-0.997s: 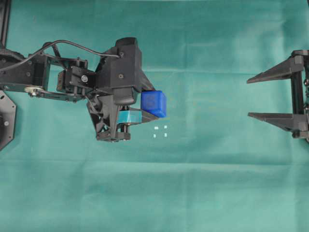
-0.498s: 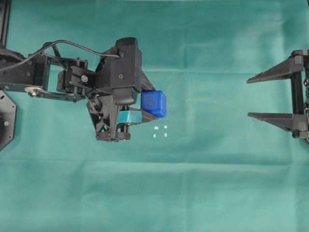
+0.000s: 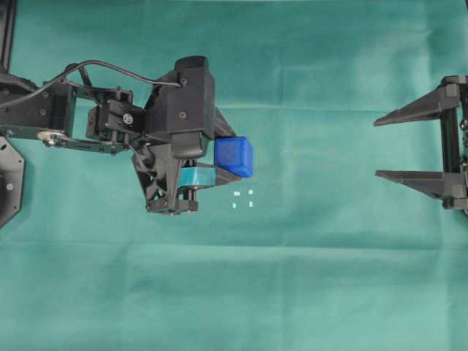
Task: Handover the blue block to the right arm after grasping it with the left arm, then place it in the designated position.
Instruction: 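Lift the blue cube with the left gripper and rotate it upright, then move the right gripper toward the cube held by the left gripper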
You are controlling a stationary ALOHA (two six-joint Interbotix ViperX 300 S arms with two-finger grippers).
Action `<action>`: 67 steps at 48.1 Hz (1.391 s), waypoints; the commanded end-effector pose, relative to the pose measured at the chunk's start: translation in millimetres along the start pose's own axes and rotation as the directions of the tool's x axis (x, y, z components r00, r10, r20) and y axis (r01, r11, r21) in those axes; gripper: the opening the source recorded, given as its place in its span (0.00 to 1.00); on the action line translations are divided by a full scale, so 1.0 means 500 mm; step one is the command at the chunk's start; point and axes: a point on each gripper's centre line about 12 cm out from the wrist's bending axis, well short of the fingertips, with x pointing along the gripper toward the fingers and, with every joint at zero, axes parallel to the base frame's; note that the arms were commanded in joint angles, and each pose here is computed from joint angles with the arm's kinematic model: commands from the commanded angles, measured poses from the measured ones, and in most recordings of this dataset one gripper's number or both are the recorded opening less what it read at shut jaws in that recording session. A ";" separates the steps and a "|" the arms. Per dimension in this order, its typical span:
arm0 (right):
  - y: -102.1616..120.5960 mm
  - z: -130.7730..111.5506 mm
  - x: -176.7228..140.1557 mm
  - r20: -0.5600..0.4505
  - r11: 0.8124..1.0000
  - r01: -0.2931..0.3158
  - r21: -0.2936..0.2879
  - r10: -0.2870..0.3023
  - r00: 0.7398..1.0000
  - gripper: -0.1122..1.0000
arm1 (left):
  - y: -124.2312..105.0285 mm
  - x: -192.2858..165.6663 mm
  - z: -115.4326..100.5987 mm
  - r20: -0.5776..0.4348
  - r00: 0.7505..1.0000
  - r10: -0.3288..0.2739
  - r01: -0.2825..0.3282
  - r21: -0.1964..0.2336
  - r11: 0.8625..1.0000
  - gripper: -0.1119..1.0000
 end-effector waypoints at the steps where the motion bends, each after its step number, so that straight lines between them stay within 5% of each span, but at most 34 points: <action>1: 0.001 0.015 0.003 0.021 1.000 -0.001 -0.007 0.001 1.000 0.94 | -0.002 -0.033 0.028 0.081 0.997 -0.002 0.002 0.004 1.000 0.52; 11: 0.001 0.018 0.003 0.024 1.000 -0.001 -0.012 0.001 1.000 0.94 | -0.001 -0.054 0.029 0.206 0.979 -0.004 0.003 0.006 1.000 0.52; 28: 0.002 0.021 0.002 0.044 0.999 -0.005 -0.038 0.007 0.999 0.94 | -0.001 -0.089 0.026 0.423 0.906 -0.011 0.009 0.007 1.000 0.52; 67: 0.002 0.025 0.002 0.050 0.999 -0.006 -0.041 0.008 0.999 0.94 | -0.001 -0.089 0.022 0.426 0.905 -0.011 0.009 0.007 1.000 0.52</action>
